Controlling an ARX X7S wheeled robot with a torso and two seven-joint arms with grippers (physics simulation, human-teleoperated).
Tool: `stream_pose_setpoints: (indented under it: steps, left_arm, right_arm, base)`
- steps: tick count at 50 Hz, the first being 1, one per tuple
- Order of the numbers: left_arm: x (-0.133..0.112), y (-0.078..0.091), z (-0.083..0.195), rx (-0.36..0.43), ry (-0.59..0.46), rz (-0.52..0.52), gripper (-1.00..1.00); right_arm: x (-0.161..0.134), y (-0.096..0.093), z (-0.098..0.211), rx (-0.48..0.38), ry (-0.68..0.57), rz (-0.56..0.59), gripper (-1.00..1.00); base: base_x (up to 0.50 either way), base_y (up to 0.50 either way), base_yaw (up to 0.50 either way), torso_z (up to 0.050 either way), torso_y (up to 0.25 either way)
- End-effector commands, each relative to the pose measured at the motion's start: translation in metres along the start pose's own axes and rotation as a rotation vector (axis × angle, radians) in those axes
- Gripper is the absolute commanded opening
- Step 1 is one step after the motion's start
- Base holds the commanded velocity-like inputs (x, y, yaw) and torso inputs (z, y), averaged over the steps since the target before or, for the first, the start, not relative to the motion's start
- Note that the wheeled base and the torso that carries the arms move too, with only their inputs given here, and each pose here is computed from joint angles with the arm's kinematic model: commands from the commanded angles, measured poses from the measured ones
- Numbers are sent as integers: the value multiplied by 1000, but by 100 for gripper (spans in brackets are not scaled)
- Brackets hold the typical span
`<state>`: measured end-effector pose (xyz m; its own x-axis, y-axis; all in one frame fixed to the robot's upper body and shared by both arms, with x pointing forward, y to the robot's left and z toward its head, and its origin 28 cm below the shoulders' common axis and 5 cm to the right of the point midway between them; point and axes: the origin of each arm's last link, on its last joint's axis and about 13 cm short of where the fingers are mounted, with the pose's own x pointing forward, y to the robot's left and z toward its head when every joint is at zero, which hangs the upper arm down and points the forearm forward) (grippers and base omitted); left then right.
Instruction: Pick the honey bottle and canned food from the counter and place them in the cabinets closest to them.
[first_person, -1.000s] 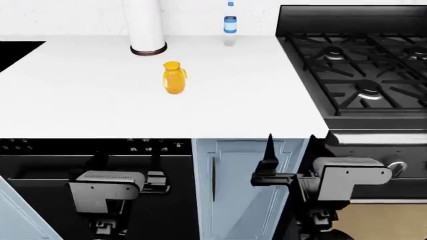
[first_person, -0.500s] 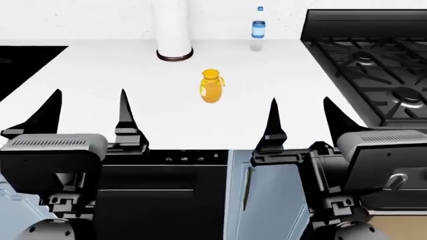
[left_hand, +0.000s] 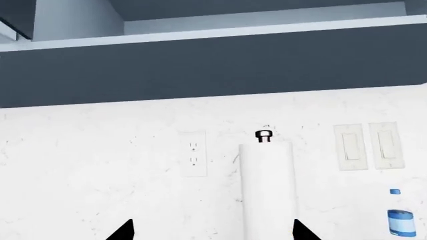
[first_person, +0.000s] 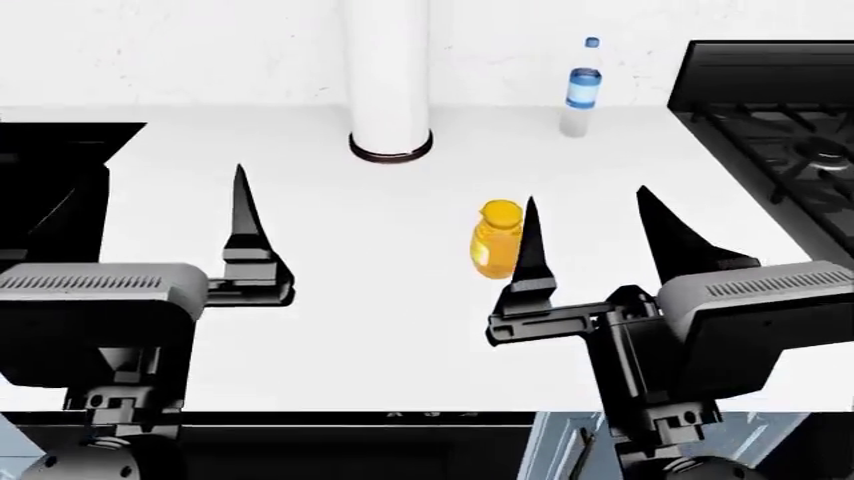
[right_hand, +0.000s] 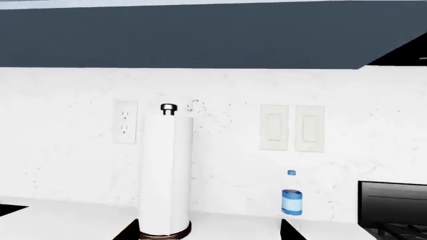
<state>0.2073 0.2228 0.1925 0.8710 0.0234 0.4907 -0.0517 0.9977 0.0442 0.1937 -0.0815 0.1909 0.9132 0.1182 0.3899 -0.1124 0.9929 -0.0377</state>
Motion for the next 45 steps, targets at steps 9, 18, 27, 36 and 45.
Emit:
stream_pose_setpoints:
  steps: [9, 18, 27, 36, 45]
  left_arm:
    - [-1, -2, 0, 16, -9, -18, 100]
    - [-2, -3, -1, 20, -9, -24, 100]
    - [-2, -4, -1, 22, -7, -27, 100]
    - [-2, -4, -1, 23, -5, -31, 100]
    - [-2, -5, -2, 26, -5, -34, 100]
  right_arm:
    - [1, 0, -1, 19, 7, 5, 100]
    - [5, 2, -3, 34, 110, 7, 100]
    - [8, 7, -13, -37, 319, -13, 100]
    - [12, 7, -25, -43, 403, -14, 100]
    - [15, 5, -32, -42, 437, -24, 100]
  base:
    - [500, 194, 0, 0, 0]
    - [167, 65, 0, 0, 2]
    - [0, 0, 0, 0, 0]
    - [0, 0, 0, 0, 0]
    - [0, 0, 0, 0, 0]
